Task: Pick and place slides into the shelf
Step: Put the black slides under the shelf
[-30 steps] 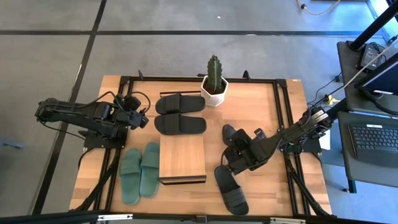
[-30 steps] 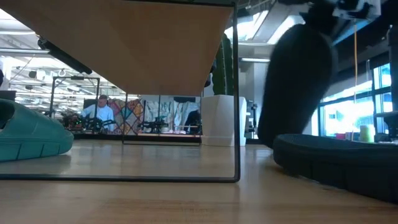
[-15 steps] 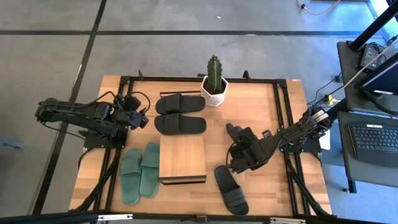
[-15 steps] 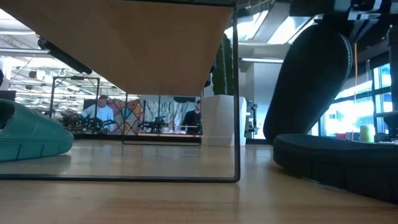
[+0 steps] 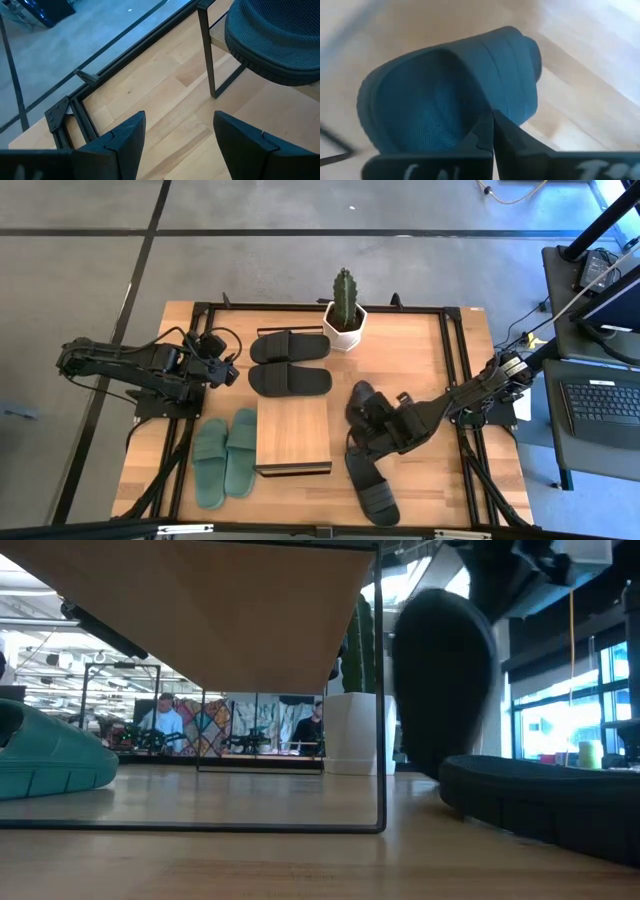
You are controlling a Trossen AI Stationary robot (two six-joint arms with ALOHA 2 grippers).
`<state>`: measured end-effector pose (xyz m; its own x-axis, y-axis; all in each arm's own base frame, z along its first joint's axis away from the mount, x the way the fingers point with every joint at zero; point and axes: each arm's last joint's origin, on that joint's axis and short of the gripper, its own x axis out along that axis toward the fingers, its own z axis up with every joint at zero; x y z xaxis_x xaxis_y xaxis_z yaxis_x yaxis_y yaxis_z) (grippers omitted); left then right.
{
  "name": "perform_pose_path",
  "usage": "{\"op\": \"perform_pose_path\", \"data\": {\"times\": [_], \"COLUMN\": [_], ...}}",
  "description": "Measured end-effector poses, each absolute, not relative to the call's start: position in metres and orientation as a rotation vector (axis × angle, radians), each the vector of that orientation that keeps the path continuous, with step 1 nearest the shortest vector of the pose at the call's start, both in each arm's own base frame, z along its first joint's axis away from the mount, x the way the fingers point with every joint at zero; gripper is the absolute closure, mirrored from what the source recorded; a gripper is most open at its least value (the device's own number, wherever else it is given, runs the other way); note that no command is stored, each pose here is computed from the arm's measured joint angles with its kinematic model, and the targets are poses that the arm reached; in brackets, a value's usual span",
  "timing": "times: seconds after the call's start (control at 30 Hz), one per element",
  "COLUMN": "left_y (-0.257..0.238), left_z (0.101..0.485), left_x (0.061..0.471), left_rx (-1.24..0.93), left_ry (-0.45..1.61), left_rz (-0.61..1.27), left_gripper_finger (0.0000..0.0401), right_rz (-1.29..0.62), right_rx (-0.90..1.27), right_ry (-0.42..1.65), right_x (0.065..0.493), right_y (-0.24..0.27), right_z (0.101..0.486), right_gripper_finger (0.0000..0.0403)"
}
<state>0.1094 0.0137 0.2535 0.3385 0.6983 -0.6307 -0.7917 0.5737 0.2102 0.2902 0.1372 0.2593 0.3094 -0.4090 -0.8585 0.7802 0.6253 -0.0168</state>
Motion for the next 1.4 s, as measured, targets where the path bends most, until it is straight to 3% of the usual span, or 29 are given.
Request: {"op": "perform_pose_path", "data": {"times": [0.77,1.23,1.4], "left_y": [0.014,0.014,0.014], "left_z": [0.254,0.254,0.254], "left_x": [0.109,0.109,0.109], "left_rx": [-0.143,-0.142,-0.141], "left_ry": [0.745,0.745,0.745], "left_rz": [0.975,0.974,0.974], "left_gripper_finger": [0.0177,0.0177,0.0177], "right_rz": [-0.618,-0.519,-0.57], "right_rx": [0.253,0.295,0.251], "right_ry": [1.161,1.239,1.3], "right_x": [0.295,0.298,0.296], "right_y": [0.202,0.207,0.203], "right_z": [0.194,0.201,0.226], "right_gripper_finger": [0.0403,0.0376,0.0378]}}
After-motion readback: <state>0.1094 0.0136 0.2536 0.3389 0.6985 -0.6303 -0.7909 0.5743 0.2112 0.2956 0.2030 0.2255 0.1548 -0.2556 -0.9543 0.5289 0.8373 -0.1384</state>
